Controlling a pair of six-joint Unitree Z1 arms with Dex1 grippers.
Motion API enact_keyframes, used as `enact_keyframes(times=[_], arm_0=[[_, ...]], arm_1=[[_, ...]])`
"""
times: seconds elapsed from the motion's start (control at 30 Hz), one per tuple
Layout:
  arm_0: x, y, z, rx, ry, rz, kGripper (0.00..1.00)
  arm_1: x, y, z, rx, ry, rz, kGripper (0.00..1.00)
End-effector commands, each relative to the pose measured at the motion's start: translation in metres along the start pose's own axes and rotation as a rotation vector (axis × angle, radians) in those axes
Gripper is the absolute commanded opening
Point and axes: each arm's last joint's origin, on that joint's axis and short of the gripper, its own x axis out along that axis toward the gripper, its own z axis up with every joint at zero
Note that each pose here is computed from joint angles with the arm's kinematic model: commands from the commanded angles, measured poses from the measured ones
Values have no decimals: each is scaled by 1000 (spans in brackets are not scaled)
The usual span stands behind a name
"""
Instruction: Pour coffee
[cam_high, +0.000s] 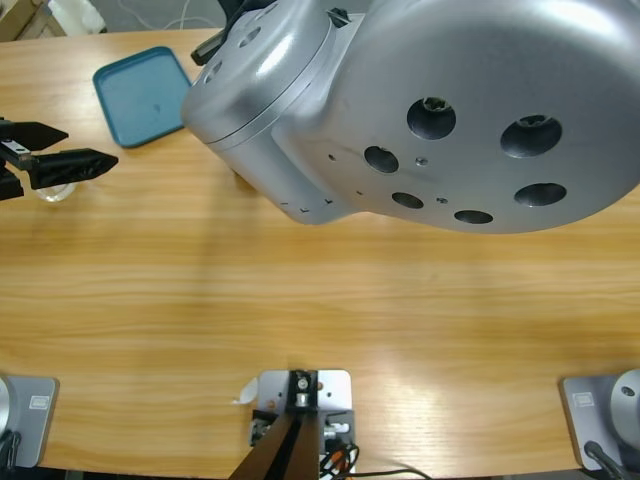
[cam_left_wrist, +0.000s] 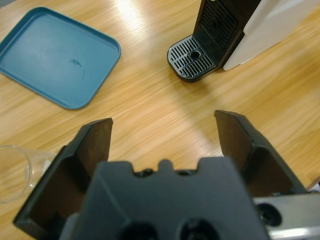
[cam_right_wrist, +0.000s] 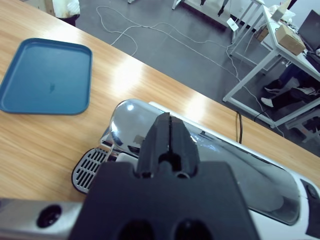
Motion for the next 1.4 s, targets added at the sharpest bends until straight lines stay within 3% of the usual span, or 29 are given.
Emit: enact_keyframes(times=[0.03,0.07,0.1,0.13,0.2,0.23,0.27,0.53,0.73,0.87,1.0,1.17,1.3,1.33,1.4], arm_0=[[9,-1,-10,-7,47,-9,884],[8,-1,-10,-7,46,-9,891],[8,-1,-10,-7,45,-10,900],[8,-1,-10,-7,44,-11,908],[7,-1,-10,-7,43,-11,913],[7,-1,-10,-7,42,-11,913],[8,-1,-10,-8,42,-9,913],[6,0,-11,-16,30,4,918],[-28,27,-25,-185,-109,154,918],[-21,29,-26,-218,-82,154,913],[-10,44,-30,-256,-39,288,874],[-1,58,-32,-272,-6,357,867],[5,72,-44,-272,61,417,867],[5,74,-46,-272,69,424,856],[8,77,-48,-240,92,399,725]], arm_1=[[6,2,-45,-119,172,173,0],[0,-9,-38,-93,166,214,0],[-5,-20,-32,-67,162,251,84],[-9,-34,-27,-35,161,300,389],[-16,-58,-21,12,158,344,800],[-21,-71,-20,30,152,350,949],[-26,-85,-19,46,145,347,997],[-101,-184,-31,50,77,355,953],[-151,-234,-96,111,108,379,931],[-152,-238,-120,132,170,377,940],[-146,-239,-140,162,240,379,961],[-138,-238,-145,188,253,389,1000],[-136,-236,-149,210,265,391,1000],[-138,-236,-150,218,259,394,1000],[-141,-238,-152,228,241,394,1000]])
